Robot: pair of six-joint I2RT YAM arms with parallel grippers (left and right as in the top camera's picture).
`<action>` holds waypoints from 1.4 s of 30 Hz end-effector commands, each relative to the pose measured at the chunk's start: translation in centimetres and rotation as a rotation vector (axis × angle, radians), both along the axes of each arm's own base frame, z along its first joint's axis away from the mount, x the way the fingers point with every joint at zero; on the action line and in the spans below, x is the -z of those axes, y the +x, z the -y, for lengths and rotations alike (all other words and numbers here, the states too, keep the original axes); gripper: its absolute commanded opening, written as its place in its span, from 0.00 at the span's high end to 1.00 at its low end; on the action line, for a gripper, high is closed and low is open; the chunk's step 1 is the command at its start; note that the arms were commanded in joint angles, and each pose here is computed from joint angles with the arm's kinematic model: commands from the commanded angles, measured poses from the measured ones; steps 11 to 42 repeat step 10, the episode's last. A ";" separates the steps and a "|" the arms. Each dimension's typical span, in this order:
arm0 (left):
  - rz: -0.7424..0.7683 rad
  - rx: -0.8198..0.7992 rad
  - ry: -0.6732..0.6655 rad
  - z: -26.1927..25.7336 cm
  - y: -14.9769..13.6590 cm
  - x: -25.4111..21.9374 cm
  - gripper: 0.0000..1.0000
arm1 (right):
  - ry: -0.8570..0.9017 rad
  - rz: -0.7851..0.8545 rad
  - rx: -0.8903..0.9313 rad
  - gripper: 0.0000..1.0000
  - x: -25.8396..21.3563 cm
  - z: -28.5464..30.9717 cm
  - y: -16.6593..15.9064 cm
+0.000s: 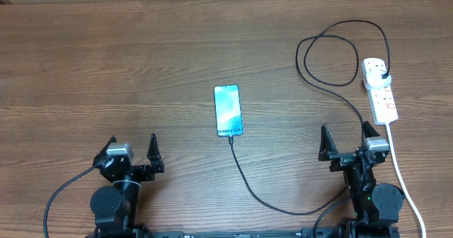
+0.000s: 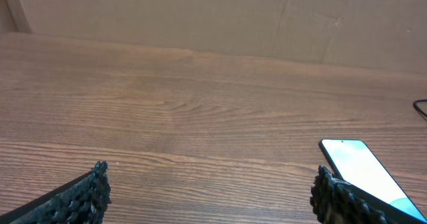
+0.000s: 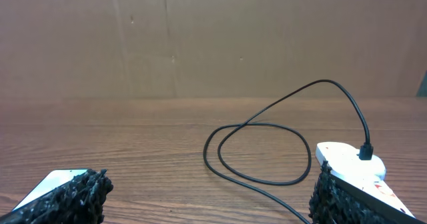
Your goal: Plug charger to phone and switch on socket
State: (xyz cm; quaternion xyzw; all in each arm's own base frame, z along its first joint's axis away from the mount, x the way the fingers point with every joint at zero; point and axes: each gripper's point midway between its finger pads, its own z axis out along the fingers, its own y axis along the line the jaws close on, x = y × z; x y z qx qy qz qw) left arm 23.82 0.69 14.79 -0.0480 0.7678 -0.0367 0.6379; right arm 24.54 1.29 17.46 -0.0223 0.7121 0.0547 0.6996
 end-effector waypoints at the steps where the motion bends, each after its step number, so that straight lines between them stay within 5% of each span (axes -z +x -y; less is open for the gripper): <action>1: -0.001 -0.011 -0.014 -0.2 0.0 0.1 0.00 | 0.002 0.006 0.013 0.00 0.1 0.2 0.0; 42: -0.002 -0.011 -0.014 -0.2 0.0 0.1 0.00 | 0.002 0.006 0.013 0.00 0.1 0.2 0.0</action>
